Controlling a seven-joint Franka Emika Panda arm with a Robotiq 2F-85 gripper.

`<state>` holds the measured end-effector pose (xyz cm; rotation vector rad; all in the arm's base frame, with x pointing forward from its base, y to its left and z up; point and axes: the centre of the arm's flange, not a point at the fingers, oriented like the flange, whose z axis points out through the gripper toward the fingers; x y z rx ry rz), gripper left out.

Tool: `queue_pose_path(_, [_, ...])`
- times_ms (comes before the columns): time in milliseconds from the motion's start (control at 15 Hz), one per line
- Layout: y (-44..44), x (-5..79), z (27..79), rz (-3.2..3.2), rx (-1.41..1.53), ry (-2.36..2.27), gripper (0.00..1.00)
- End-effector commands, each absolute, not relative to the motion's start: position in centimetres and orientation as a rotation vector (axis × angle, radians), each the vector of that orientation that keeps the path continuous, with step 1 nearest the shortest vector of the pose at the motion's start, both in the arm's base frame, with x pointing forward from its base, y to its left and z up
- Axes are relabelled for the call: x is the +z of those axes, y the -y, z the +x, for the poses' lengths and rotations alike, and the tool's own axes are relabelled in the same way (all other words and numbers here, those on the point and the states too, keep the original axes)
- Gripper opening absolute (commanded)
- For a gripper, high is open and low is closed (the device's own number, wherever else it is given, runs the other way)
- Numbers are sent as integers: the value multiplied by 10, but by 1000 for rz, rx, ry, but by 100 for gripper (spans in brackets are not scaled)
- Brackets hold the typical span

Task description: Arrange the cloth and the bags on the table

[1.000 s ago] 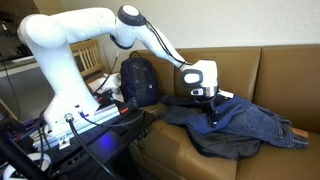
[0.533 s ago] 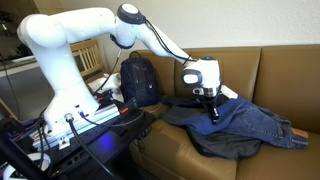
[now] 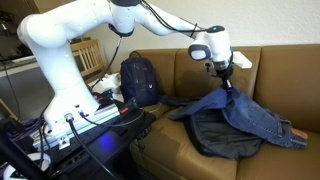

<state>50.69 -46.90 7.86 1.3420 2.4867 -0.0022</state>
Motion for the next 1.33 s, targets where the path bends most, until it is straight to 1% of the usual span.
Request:
queue_pose_path(0, [466,178,522,1196,91,-2364,2])
queue_pose_path(67, [464,204,529,1140,95,-2341,2])
queue_pose_path(133, [475,157,532,1221,30,-2387,7])
queue_pose_path(200, [476,179,537,1184,39,-2365,7])
queue_pose_path(333, [473,199,540,1160,58,-2346,7])
queue_pose_path(400, [472,198,538,1160,59,-2348,2])
queue_pose_path(600, [390,220,536,869,54,-2471,2])
queue_pose_path(867, [328,252,540,567,-15,-2490,2])
queue_pose_path(1133, [273,303,537,341,114,-2490,2])
queue_pose_path(1267, [251,321,521,225,154,-2495,2])
